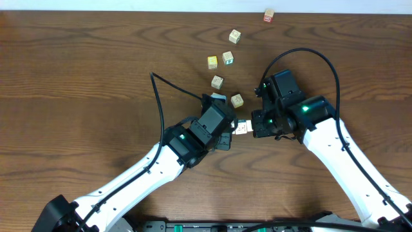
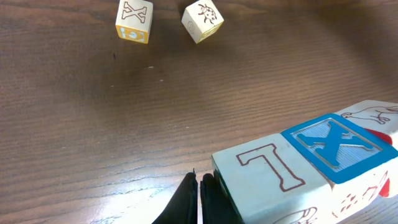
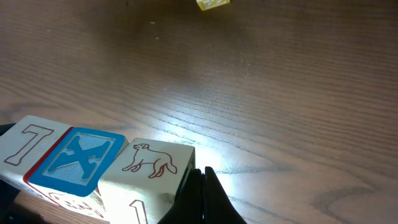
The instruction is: Lift 3 blocks
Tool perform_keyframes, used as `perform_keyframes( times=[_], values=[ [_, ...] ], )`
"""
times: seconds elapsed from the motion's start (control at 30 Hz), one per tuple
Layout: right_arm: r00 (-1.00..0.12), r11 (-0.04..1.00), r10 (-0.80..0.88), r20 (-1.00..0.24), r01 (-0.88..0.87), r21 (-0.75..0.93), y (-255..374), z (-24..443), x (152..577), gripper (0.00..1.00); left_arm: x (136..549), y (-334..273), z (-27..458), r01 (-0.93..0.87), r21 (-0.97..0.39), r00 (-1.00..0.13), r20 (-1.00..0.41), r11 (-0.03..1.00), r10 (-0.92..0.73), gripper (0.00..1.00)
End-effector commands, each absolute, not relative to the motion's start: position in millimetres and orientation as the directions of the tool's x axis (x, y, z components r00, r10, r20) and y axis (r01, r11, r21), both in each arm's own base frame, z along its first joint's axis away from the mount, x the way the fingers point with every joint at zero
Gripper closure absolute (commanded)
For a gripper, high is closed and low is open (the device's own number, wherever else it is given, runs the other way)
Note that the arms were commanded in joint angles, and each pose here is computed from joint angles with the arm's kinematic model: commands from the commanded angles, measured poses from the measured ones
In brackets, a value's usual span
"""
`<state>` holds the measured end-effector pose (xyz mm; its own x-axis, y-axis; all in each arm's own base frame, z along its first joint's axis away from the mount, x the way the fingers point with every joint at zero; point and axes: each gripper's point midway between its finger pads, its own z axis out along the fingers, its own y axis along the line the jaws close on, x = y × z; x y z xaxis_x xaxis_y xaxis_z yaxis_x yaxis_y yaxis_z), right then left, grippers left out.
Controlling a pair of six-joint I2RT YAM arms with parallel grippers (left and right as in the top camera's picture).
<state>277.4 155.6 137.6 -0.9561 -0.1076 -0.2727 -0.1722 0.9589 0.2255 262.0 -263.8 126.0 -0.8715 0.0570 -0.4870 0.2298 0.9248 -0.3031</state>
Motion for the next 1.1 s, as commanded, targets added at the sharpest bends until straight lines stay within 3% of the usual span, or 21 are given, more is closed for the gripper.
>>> perform_keyframes(
  times=[0.0,1.07],
  values=[
    [-0.955,0.85,-0.178,-0.236,-0.27,0.452,214,157,250,0.99,239,-320,181,0.387,-0.493,-0.856,-0.505,0.779,0.106,0.93],
    [-0.963,0.882,-0.16,-0.217,-0.238,0.406,219,146,248,0.99,241,-317,168,0.356,-0.474,-0.871,-0.48,0.805,0.103,0.93]
  ],
)
